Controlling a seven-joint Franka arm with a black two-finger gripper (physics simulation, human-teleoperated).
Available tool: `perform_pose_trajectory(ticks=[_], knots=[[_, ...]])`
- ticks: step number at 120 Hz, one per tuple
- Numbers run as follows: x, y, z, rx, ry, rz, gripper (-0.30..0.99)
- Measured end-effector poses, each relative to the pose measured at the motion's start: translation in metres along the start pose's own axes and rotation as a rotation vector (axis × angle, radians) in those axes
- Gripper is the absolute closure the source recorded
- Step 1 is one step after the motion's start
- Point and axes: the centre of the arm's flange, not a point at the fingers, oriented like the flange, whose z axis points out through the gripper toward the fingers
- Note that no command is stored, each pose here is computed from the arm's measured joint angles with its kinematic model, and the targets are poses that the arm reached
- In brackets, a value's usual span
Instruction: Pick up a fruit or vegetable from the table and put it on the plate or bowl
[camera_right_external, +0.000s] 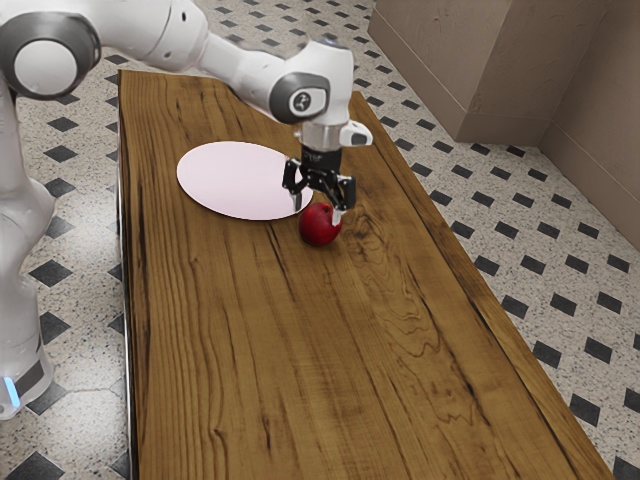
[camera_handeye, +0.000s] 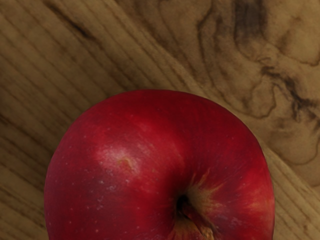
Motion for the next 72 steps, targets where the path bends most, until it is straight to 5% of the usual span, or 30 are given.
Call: perform_pose_trajectory(ticks=[72], knots=[[0.006,0.0,0.015,0.007,-0.004,-0.02,0.0]])
